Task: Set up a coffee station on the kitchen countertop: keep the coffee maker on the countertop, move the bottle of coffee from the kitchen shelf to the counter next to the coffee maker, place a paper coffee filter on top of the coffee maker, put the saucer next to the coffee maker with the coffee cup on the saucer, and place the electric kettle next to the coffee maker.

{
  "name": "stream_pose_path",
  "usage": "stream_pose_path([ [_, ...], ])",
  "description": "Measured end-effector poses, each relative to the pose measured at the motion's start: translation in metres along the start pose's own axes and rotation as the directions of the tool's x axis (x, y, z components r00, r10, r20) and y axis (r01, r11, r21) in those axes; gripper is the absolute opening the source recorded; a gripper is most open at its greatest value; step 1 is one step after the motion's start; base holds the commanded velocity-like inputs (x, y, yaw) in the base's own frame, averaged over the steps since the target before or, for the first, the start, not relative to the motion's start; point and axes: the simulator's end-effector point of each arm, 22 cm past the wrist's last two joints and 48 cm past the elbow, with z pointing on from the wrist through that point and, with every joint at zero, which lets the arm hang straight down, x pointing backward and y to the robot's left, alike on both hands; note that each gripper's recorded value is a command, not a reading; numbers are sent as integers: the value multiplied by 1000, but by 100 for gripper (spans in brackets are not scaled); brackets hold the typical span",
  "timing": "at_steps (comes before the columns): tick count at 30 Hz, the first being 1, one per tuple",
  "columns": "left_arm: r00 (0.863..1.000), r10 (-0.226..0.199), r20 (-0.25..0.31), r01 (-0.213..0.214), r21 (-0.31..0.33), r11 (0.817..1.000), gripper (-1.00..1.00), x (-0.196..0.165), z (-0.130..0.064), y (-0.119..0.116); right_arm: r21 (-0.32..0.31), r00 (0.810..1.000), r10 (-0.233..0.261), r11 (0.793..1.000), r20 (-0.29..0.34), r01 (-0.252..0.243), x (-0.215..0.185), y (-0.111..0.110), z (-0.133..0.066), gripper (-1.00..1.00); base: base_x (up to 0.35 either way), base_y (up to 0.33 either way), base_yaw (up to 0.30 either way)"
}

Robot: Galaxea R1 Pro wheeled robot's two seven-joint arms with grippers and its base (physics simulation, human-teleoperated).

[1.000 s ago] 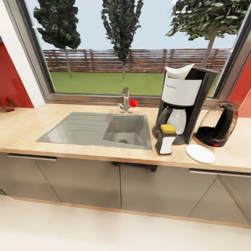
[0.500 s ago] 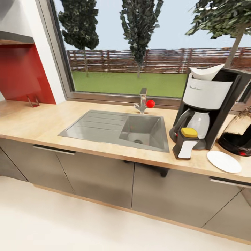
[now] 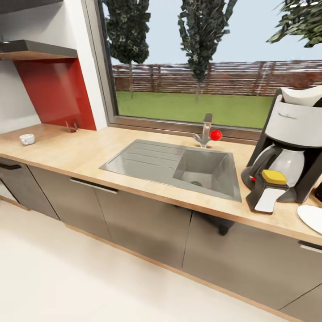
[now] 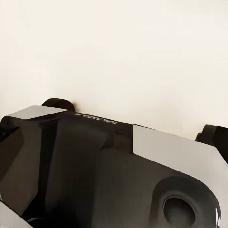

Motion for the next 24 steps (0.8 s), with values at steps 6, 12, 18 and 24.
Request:
stream_pose_path([
  [6,1000,0,-1,0,0,1000,100,0,0,0,0,1000,1,1000,0,-1,0,0,0,100,0,0,270],
  [12,1000,0,-1,0,1,1000,100,0,0,0,0,1000,1,1000,0,-1,0,0,0,100,80,73,154],
  [18,1000,0,-1,0,1,1000,100,0,0,0,1,1000,1,1000,0,-1,0,0,0,100,178,163,96],
  [24,1000,0,0,0,1,1000,100,0,0,0,3,1000,1,1000,0,-1,0,-1,0,100,49,45,234],
])
